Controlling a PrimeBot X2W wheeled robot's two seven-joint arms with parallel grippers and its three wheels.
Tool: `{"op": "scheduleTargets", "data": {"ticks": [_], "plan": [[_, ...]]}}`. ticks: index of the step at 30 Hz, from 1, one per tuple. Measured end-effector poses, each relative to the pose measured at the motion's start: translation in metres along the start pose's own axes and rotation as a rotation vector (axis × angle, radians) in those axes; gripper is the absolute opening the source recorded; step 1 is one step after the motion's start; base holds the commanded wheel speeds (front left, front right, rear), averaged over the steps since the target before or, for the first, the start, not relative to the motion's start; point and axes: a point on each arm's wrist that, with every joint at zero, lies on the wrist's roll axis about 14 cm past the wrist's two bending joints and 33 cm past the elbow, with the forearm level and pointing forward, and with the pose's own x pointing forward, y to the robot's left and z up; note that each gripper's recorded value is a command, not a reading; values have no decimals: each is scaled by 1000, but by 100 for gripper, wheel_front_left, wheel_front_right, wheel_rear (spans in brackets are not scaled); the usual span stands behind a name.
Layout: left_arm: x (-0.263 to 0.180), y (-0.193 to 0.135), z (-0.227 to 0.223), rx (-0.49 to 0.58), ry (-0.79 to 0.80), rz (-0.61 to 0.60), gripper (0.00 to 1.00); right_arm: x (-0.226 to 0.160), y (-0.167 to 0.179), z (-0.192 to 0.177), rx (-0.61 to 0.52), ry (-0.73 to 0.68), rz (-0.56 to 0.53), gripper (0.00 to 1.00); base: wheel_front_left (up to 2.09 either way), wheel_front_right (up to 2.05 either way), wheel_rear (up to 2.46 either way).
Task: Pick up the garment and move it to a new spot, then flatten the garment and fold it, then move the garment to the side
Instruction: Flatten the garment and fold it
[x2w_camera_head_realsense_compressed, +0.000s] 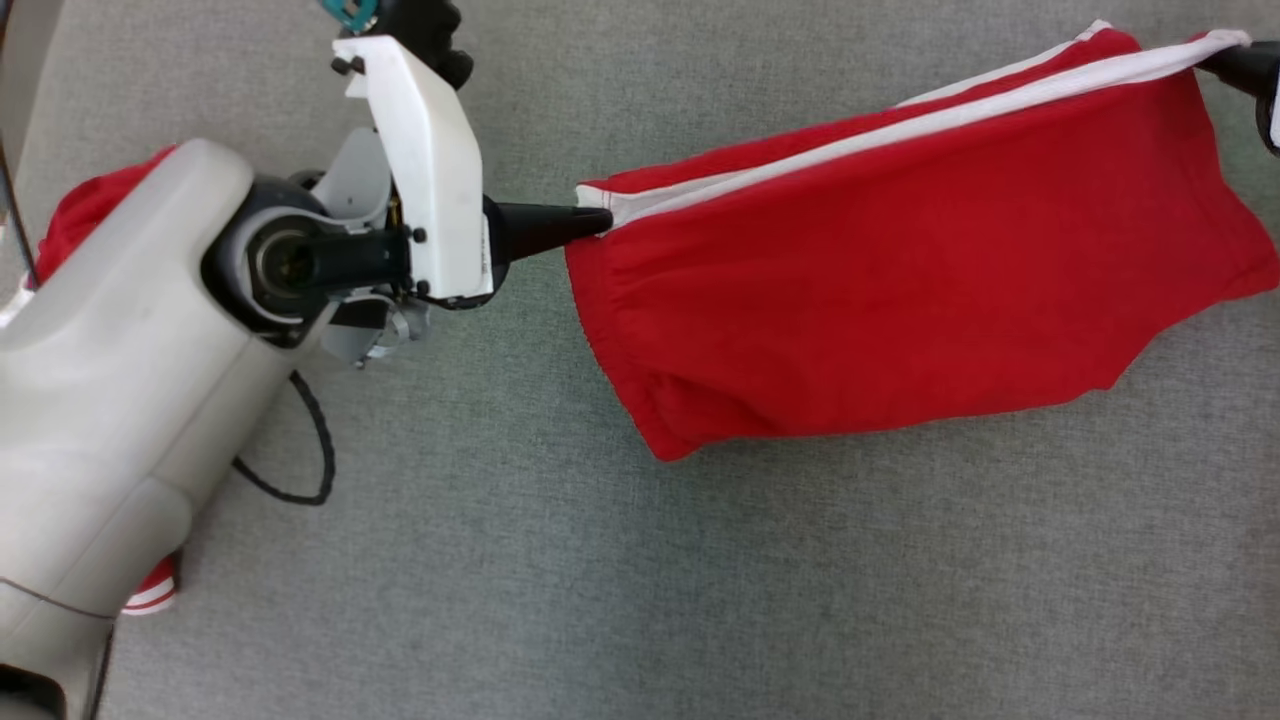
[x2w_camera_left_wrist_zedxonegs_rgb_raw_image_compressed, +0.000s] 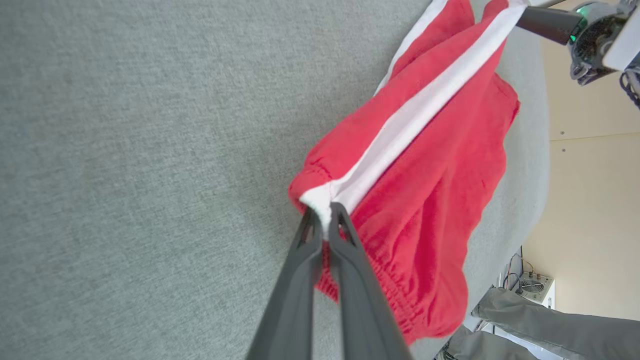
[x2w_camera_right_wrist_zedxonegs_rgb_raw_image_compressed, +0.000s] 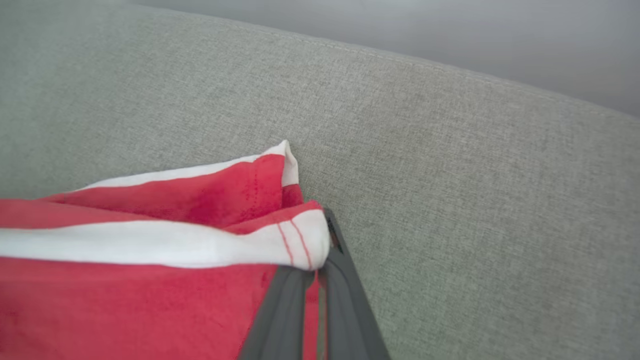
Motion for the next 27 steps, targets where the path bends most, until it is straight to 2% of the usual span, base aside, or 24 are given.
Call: {"op": "scheduleTargets", "data": {"ticks": [4, 5, 6, 7, 8, 14, 19, 22, 27], "plan": [[7, 2, -3, -7, 9, -4, 0, 12, 2, -2, -2, 1, 0, 0, 0, 0, 0], [8, 4, -4, -8, 14, 0, 7, 14, 2, -2, -1, -1, 0, 20, 0, 0, 0], [9, 5, -6, -9, 17, 5, 44, 15, 3, -2, 1, -6, 2, 58, 0, 0, 0], [9, 5, -6, -8, 19, 5, 87, 16, 4, -1, 1, -10, 5, 100, 0, 0, 0], [10, 4, -6, -7, 19, 4, 100, 16, 5, 0, 2, -14, 6, 100, 0, 0, 0], [1, 4, -1, 12, -1, 30, 100, 5, 14, 6, -4, -65, 7, 100, 0, 0, 0], [-18, 5, 8, 73, -44, 89, 100, -11, 17, 0, -1, -99, -5, 100, 0, 0, 0], [-35, 1, 26, 133, -148, 124, 100, -28, 18, 12, -6, -205, -18, 100, 0, 0, 0], [-68, -2, 59, 285, -427, 230, 100, -57, 15, 29, -25, -456, -56, 100, 0, 0, 0]]}}
